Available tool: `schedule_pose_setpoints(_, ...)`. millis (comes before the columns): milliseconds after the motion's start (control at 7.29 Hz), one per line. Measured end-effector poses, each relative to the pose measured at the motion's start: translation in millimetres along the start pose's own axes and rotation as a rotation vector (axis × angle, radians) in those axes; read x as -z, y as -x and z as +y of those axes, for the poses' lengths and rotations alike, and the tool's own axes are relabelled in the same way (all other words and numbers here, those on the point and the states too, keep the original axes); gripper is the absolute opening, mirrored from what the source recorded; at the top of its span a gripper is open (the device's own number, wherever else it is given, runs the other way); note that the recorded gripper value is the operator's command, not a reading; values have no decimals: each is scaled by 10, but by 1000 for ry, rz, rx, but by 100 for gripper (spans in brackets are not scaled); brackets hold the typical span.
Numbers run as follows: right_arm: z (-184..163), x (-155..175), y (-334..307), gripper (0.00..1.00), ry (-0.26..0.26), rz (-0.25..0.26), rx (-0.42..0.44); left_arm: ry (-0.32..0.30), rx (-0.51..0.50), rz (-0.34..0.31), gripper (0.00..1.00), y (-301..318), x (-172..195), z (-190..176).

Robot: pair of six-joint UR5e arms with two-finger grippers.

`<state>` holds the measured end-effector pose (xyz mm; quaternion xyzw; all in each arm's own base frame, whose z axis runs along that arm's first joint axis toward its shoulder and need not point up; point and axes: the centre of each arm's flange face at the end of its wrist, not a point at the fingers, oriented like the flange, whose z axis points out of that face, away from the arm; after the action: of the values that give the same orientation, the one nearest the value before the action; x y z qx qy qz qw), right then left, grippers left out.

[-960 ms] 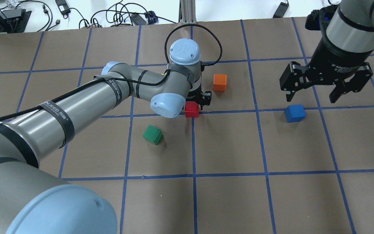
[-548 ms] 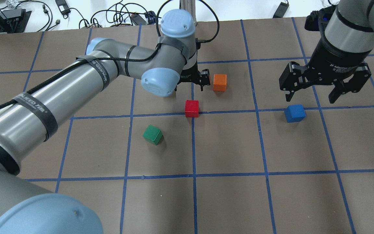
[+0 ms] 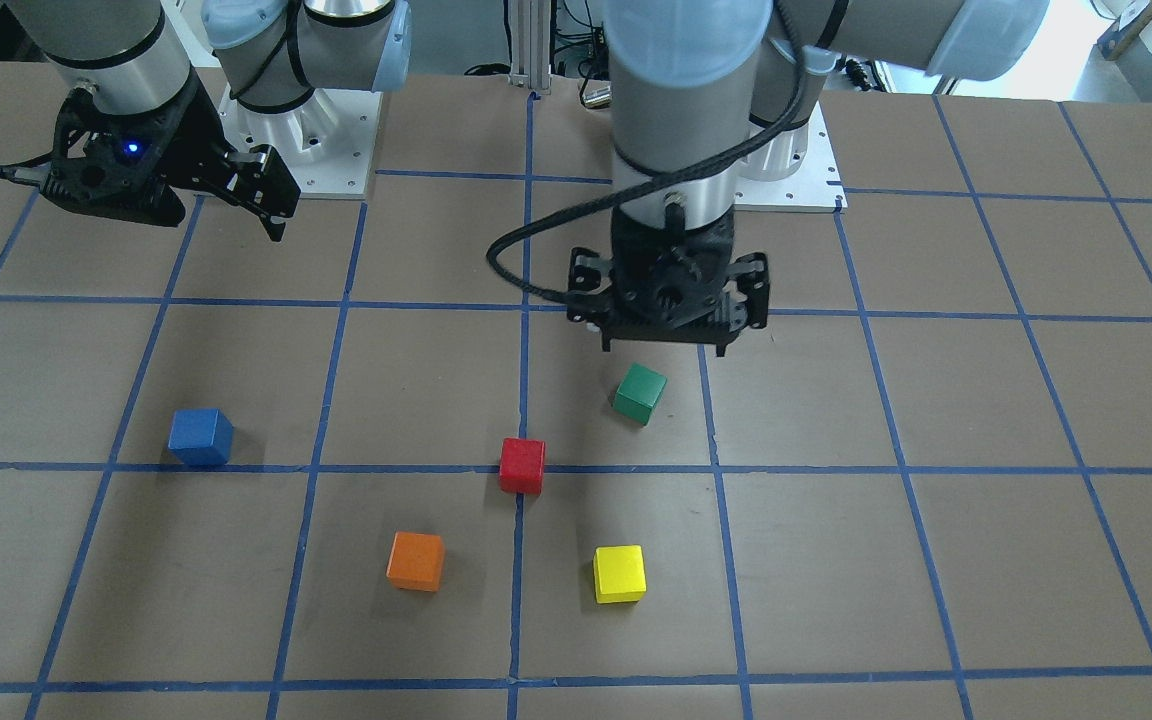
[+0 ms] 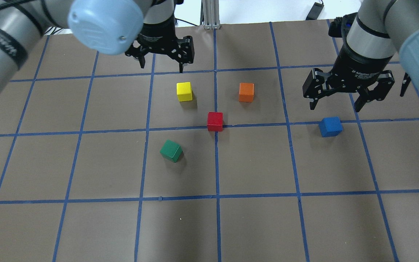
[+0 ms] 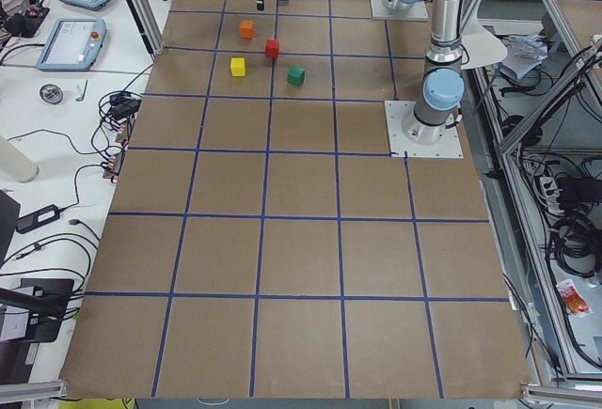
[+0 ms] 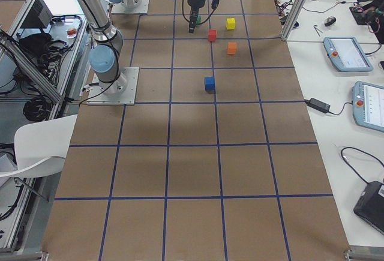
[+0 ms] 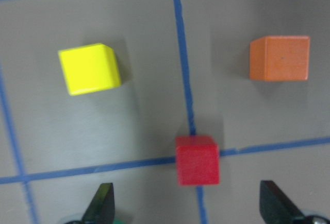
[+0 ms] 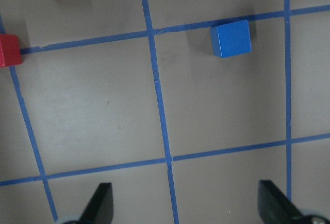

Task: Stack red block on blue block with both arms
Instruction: 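Raise the left gripper away while the right gripper moves toward the red cube, then lower the right gripper onto the red cube and close on it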

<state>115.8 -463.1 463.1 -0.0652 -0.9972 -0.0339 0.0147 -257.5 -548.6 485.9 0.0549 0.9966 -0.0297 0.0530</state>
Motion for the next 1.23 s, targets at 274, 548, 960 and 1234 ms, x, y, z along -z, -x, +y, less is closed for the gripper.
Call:
schedule_pose_setpoints(274,-158,-101,90,100,-27,-4,4,-7,-8,48,100,466,198,322)
schedule_pose_setpoints(548,-349,-266,268,100,-57,-8,-11,5,15,58,100,733,152,656)
schedule_pose_setpoints(960,-611,-751,1090,100,-144,-24,-18,6,132,89,100,1054,147,870)
schedule_pose_setpoints(1234,-639,-1086,1573,100,-163,-38,-42,37,206,100,100,1307,122,886)
